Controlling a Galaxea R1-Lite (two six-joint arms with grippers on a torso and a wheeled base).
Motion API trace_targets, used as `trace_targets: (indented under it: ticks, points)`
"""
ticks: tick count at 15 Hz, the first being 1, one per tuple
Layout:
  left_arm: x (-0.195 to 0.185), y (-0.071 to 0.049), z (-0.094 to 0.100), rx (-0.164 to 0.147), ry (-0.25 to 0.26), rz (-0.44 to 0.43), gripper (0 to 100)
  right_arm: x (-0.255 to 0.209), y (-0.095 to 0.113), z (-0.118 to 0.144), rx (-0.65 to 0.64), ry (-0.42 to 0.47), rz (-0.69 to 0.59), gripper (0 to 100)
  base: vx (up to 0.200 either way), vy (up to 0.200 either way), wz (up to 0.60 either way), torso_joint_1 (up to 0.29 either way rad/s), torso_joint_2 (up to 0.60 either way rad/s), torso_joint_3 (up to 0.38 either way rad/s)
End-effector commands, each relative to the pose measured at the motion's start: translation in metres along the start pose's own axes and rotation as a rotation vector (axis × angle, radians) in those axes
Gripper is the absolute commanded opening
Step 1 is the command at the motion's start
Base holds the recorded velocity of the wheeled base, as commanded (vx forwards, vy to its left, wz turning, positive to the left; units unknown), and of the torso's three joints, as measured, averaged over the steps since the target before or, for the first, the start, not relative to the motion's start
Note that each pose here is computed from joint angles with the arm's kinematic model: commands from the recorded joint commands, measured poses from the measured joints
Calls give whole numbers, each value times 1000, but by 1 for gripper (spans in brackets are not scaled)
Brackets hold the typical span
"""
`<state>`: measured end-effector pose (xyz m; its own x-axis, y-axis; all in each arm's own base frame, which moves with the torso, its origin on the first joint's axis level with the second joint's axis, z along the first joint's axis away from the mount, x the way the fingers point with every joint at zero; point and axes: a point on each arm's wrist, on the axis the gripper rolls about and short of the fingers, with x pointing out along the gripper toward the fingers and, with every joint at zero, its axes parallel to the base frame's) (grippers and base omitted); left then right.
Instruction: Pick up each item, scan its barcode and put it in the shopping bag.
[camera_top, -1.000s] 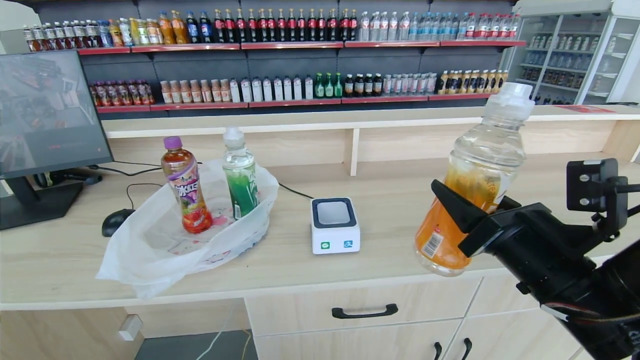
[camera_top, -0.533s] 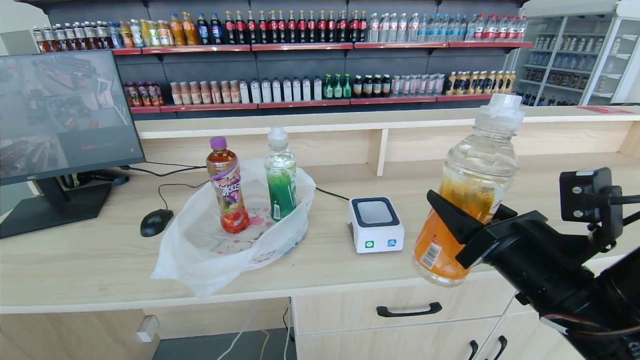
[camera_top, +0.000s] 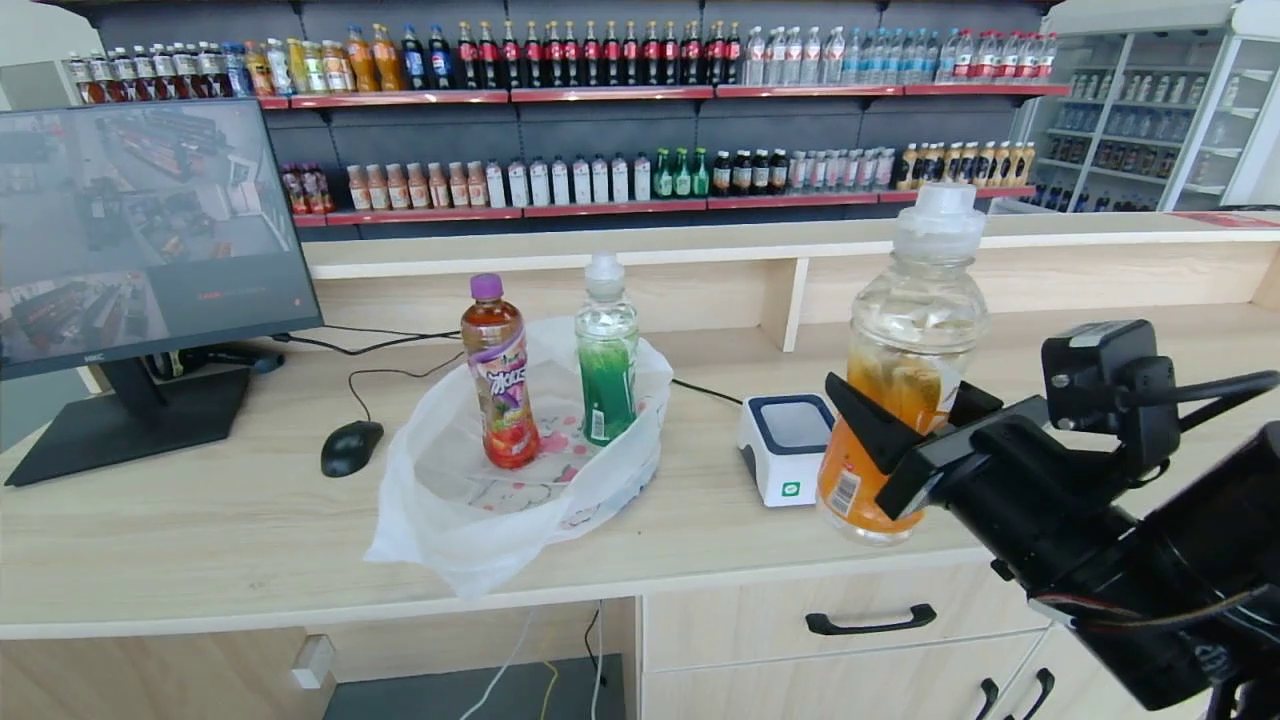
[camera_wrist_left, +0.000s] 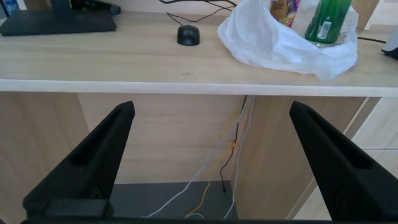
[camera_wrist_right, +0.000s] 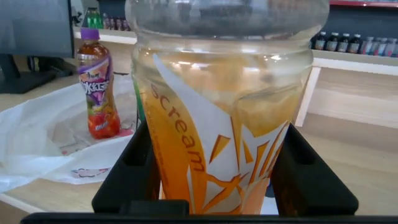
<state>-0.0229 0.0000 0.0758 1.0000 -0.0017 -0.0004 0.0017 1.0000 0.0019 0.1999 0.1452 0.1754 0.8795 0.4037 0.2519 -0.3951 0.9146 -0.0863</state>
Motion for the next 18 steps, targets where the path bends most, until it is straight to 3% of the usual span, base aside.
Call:
trace_targets:
  ticks: [1, 4, 7, 13, 18]
  points:
    - [0, 0, 0, 0, 1, 0, 100, 11, -2, -6, -54, 4, 3, 0, 0, 0, 0, 0, 0, 0]
    - [0, 0, 0, 0, 0, 0, 100, 40, -6, -9, -360, -83, 138, 0, 0, 0, 0, 0, 0, 0]
    - [0, 0, 0, 0, 1, 0, 100, 71, -13, -9, -543, -191, 196, 0, 0, 0, 0, 0, 0, 0]
    - [0, 0, 0, 0, 1, 0, 100, 99, -22, -47, -701, -222, 344, 0, 0, 0, 0, 0, 0, 0]
    - [0, 0, 0, 0, 0, 0, 100, 106, -49, -58, -776, -256, 409, 0, 0, 0, 0, 0, 0, 0]
